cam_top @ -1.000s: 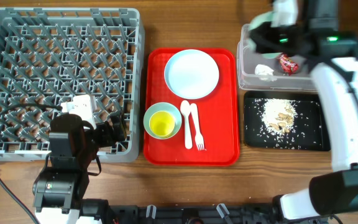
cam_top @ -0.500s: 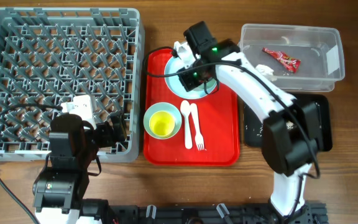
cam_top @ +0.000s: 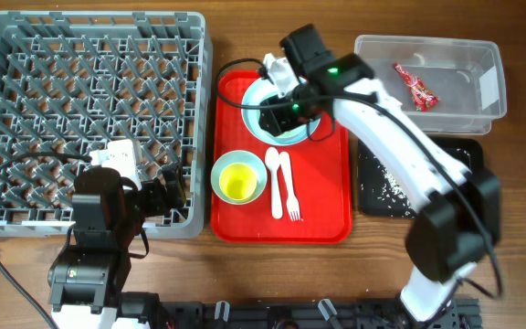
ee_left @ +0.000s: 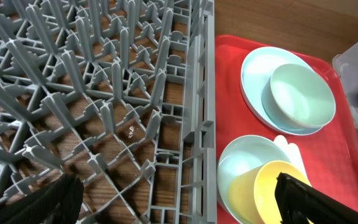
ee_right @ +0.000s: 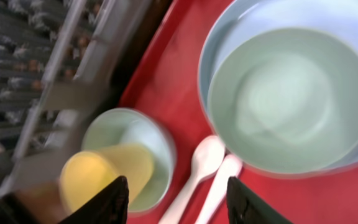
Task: Sort waste into correct bins and load items into the dishwasher rack
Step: 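Set the emptied bowl onto the white plate with the right gripper, then grasp the yellow cup with the right gripper and lift it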
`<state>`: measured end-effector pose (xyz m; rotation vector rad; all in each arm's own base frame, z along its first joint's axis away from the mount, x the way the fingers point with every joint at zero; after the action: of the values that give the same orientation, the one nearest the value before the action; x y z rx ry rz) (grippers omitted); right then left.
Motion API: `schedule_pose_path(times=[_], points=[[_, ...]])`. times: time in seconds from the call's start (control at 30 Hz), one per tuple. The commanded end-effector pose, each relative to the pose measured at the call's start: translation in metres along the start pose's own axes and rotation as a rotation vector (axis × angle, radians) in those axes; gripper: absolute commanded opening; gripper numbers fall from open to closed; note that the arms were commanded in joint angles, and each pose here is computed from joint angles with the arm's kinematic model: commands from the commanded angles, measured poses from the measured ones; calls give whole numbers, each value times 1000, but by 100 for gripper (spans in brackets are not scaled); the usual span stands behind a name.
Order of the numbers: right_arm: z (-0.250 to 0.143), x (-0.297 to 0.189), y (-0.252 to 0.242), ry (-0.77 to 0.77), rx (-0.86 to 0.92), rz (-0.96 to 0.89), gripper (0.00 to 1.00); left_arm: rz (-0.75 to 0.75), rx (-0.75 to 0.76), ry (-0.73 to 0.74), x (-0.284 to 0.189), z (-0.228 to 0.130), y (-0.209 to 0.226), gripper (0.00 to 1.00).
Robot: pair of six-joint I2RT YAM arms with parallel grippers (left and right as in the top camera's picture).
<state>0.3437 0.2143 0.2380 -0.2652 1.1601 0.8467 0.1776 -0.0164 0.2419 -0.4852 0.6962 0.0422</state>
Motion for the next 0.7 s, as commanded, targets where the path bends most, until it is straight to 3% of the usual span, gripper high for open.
schedule_pose_path(times=[0.0,0.17,0.3,0.4,0.5,0.53,0.6,0.67], points=[[-7,-10,28,54,12,48,52,-10,-9,-15,-3,4,-2,100],[-38,36,57,188,81,63,50,-10,-9,-14,-3,4,-2,100],[-57,71,60,183,149,30,39,-9,-10,-11,-3,4,-2,100],[-66,83,58,184,205,14,37,-9,-10,-11,-3,4,-2,100],[-67,85,58,178,204,15,26,-9,-9,-11,-3,4,-2,100],[-67,85,58,178,204,15,15,-9,-10,-11,-3,4,-2,100],[-67,85,58,178,222,14,5,-7,-10,-9,-3,3,-2,100],[-66,84,57,173,230,13,4,-7,-10,-8,-3,3,-2,100]])
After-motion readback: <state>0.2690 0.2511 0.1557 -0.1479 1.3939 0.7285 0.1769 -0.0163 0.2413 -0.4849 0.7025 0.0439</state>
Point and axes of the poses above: each gripper's point midway between its finger pads, its own x axis out along the fingers, its own y axis along the line the jaws close on, z = x × y, the point moved 10 cm from there along -x, back along the fingers, and after that the axes turned 14 degrees about -x, right-handed, at the moved point
